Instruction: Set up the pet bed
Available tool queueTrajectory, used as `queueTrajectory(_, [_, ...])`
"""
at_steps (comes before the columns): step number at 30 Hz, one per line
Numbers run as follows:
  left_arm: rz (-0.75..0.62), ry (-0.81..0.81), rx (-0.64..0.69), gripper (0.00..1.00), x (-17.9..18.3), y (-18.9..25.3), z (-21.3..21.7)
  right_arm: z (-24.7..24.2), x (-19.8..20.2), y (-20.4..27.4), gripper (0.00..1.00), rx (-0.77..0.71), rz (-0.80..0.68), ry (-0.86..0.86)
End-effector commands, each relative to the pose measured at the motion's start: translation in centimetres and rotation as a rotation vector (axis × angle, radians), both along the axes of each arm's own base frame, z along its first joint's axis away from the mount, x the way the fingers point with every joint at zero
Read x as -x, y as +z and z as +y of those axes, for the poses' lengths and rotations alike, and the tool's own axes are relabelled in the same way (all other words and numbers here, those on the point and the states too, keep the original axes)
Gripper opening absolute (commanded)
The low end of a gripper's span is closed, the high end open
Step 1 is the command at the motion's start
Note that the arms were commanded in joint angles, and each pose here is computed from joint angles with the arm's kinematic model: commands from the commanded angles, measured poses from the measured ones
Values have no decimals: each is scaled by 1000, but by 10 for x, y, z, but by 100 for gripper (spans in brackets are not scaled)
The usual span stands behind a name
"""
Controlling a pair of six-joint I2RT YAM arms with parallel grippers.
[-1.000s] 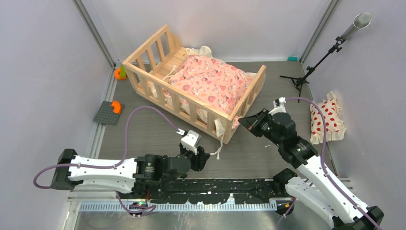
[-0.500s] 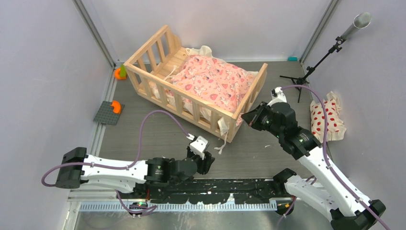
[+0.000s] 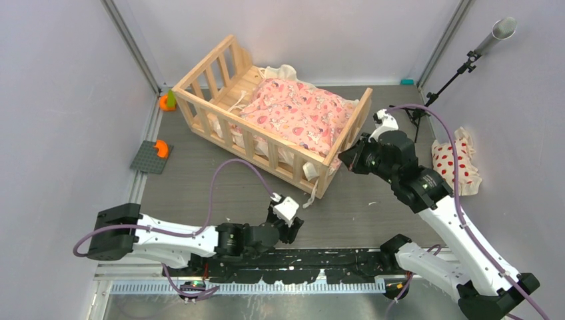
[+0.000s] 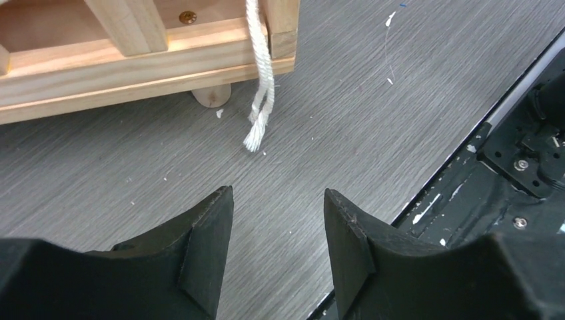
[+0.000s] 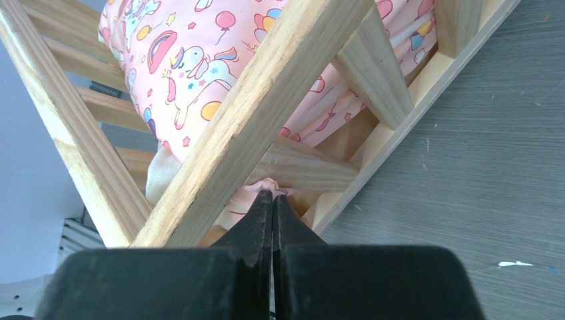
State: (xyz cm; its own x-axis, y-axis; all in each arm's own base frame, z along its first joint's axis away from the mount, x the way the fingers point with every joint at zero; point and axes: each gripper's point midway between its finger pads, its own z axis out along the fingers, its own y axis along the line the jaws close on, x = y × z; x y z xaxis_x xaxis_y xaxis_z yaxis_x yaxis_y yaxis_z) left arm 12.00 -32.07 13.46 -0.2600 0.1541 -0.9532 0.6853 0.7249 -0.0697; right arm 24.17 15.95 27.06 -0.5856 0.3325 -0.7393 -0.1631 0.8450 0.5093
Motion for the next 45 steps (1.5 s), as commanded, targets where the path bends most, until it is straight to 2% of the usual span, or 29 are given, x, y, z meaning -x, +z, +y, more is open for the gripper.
queueTrajectory(1, [-93,-10,48,54,-9,18,-15,-30,-15,18,1,121,-101,-107])
queueTrajectory(9, [-131,-32,105,56,-17,22,-32,-68,-9,-33,3,262,-17,-251])
queueTrajectory(13, [-122,-32,137,58,-25,24,-38,-69,-7,-46,14,280,8,-253])
queueTrajectory(17, [-119,-39,149,58,-28,26,-44,-86,-6,-55,28,324,42,-342])
queueTrajectory(19, [-119,-42,151,58,-30,24,-47,-92,-4,-53,36,313,38,-384])
queueTrajectory(21, [-119,-39,148,58,-32,23,-49,-90,0,-50,40,274,31,-381])
queueTrajectory(23, [-117,-43,145,58,-33,22,-51,-83,5,-49,40,224,33,-356])
queueTrajectory(26, [-117,-48,151,58,-33,23,-51,-66,17,-51,35,119,37,-271])
queueTrajectory(29, [-119,-52,158,58,-33,23,-50,-39,32,-50,33,-26,-3,-133])
queueTrajectory(32, [-126,-48,157,58,-35,24,-46,-21,40,-47,34,-147,-89,-37])
queueTrajectory(35, [-130,-41,164,57,-37,27,-41,-2,47,-52,39,-252,-168,71])
queueTrajectory(38, [-133,-36,169,57,-38,29,-35,5,49,-59,41,-284,-241,124])
queueTrajectory(45, [-135,-23,173,57,-39,27,-21,3,45,-60,42,-201,-368,163])
